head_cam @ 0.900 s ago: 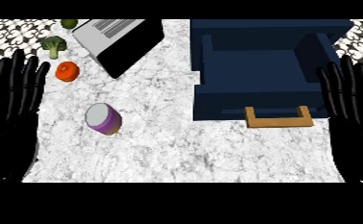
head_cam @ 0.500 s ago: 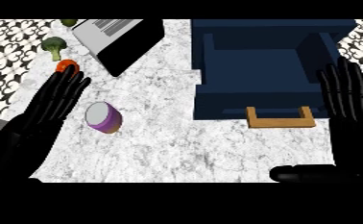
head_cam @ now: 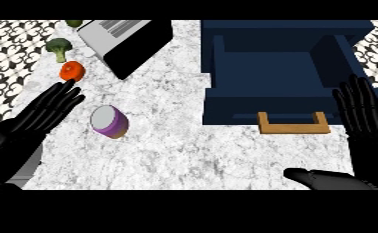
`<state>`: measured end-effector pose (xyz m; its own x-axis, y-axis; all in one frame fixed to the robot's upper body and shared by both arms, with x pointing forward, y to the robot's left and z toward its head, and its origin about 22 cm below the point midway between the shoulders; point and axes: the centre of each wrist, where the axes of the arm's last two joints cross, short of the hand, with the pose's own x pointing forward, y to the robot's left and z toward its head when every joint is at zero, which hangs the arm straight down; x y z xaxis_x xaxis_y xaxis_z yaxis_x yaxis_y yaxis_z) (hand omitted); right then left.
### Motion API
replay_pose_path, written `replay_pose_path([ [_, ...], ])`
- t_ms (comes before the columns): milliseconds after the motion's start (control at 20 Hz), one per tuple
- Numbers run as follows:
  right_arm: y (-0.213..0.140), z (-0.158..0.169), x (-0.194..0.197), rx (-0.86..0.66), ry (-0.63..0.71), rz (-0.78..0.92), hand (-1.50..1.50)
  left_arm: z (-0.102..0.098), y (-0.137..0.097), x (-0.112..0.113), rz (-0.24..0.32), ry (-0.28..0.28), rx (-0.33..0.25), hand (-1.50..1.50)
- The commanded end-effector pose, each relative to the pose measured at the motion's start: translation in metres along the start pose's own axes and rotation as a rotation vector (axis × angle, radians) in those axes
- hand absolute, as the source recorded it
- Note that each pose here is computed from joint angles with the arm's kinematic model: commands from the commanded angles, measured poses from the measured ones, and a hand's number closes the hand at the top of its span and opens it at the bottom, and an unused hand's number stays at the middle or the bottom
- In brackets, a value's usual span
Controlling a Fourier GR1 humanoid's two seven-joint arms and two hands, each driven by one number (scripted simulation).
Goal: Pick up the can, place it into the drawer and close the drawer
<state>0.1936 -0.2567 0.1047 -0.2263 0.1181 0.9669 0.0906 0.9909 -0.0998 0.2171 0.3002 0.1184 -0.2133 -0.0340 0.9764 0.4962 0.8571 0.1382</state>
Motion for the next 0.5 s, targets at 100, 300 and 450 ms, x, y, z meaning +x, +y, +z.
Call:
replay_pose_path([
  [100,-0.014,0.024,-0.017,-0.024,0.028,-0.007,-1.50,0.015,0.002,0.001,0.043,0.027,0.012,-1.50],
  [300,-0.022,0.020,-0.011,0.007,0.011,0.006,-1.50,0.000,0.015,0.000,0.051,0.054,0.035,-1.50],
  [450,-0.018,0.026,-0.032,-0.004,0.015,-0.017,-1.50,0.024,0.026,0.005,0.059,0.089,0.059,-1.50],
])
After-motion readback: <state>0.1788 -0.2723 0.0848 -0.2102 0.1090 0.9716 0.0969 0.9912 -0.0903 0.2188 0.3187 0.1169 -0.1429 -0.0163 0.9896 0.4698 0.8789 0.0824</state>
